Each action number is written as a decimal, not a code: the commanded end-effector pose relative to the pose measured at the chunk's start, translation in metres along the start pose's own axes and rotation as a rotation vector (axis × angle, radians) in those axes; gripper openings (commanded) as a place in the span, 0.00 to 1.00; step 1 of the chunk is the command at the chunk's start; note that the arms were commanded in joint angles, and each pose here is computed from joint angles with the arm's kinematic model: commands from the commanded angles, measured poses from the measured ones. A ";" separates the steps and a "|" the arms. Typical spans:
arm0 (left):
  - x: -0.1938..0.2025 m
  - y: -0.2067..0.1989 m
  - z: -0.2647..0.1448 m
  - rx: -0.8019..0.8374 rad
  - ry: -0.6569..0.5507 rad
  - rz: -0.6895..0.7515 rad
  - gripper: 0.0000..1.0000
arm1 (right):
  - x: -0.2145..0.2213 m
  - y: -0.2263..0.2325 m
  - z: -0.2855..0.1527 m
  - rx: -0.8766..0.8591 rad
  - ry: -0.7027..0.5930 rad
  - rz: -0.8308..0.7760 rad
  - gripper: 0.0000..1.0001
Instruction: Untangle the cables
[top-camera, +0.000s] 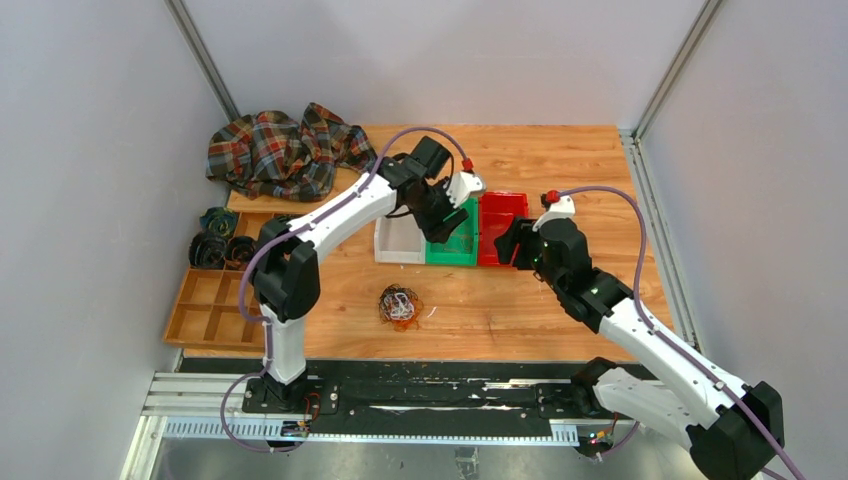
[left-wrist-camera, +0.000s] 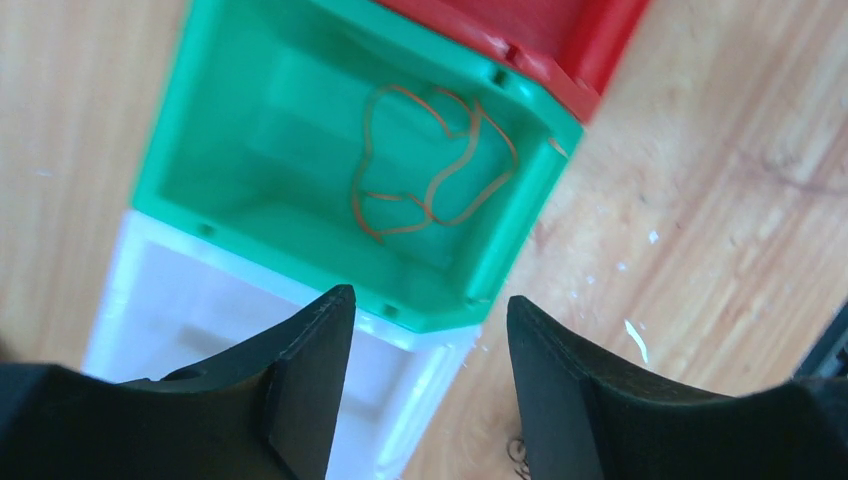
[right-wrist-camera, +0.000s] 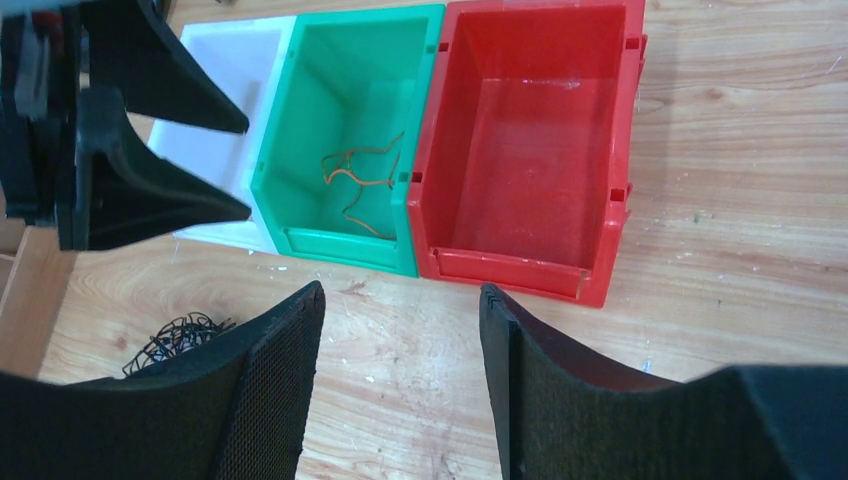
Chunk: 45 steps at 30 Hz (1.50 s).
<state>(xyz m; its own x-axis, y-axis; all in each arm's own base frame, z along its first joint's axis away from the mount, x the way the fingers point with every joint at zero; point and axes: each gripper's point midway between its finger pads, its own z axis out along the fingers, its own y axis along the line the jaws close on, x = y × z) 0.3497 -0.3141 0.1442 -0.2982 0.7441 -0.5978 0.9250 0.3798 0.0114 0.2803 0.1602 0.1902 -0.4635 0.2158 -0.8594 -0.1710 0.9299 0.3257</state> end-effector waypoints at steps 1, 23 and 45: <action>0.006 -0.028 -0.018 0.078 0.027 0.050 0.63 | -0.002 0.002 -0.006 -0.016 0.024 0.015 0.59; 0.144 -0.086 -0.061 0.131 0.196 -0.089 0.51 | 0.051 0.039 0.001 -0.153 0.225 -0.029 0.50; 0.130 -0.074 -0.073 -0.013 0.058 -0.142 0.01 | 0.044 0.064 -0.006 -0.254 0.167 -0.026 0.42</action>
<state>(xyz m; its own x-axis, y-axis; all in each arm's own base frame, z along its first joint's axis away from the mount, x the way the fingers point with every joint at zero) 0.2148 -0.1971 0.0885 -0.4585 0.7753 -0.4343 0.8796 0.4655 -0.0977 0.2450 0.2162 0.1593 -0.6226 0.0971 -0.7765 -0.3457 0.8560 0.3843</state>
